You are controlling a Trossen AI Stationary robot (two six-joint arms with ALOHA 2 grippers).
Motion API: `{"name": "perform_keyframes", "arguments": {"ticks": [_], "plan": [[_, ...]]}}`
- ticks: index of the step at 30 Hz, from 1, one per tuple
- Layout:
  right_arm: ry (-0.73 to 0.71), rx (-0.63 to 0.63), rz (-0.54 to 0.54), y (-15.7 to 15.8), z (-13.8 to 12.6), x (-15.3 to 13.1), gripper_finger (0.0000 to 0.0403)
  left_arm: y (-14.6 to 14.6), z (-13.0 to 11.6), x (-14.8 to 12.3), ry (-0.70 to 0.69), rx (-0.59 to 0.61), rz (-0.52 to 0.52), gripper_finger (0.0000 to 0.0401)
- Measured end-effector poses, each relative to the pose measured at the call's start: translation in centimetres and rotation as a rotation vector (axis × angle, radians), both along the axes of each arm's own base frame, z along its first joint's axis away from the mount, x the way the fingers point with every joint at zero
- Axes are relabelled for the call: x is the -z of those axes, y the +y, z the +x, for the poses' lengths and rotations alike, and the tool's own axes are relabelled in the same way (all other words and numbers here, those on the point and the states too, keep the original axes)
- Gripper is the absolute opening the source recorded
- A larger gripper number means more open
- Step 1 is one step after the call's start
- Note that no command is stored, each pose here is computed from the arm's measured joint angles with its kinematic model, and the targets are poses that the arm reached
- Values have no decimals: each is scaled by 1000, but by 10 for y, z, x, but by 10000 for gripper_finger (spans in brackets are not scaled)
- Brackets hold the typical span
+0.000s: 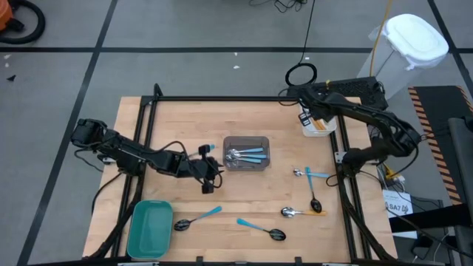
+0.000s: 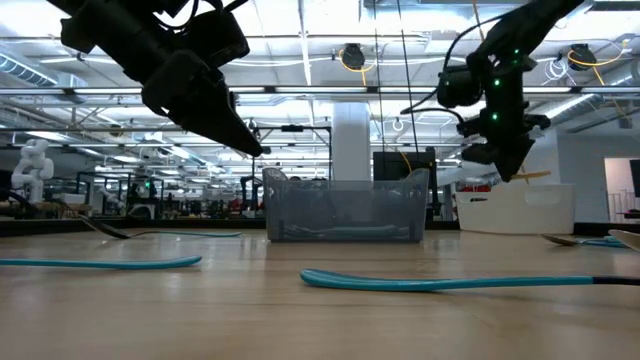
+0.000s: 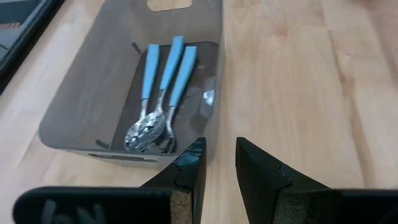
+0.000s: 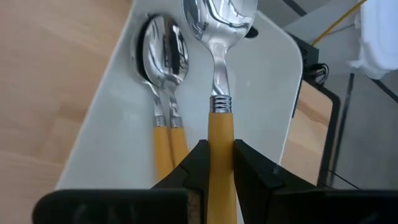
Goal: Sort silverware by color (type)
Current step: Put the top yellow spoon into the white bin
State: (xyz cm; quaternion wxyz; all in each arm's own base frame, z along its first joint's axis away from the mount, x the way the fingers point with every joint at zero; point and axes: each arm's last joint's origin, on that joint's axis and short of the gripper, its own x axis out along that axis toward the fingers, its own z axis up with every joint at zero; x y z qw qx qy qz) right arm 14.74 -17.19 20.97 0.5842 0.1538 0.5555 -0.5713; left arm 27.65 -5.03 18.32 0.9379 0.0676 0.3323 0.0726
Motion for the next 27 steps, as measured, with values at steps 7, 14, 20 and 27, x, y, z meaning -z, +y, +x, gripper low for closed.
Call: {"name": "perform_keyframes", "arguments": {"ticks": [7, 14, 20, 27], "plan": [[44, 1, 41, -8, 1, 13, 45, -5, -1, 0, 1, 20, -6, 88], [77, -3, 72, -14, 3, 23, 45, -7, -1, 0, -2, 18, -20, 88], [96, -5, 95, -16, 4, 29, 55, -10, -3, 1, 9, 22, -25, 88], [74, -9, 119, -15, 5, 29, 76, -13, -5, 2, 24, 20, -38, 88]]}}
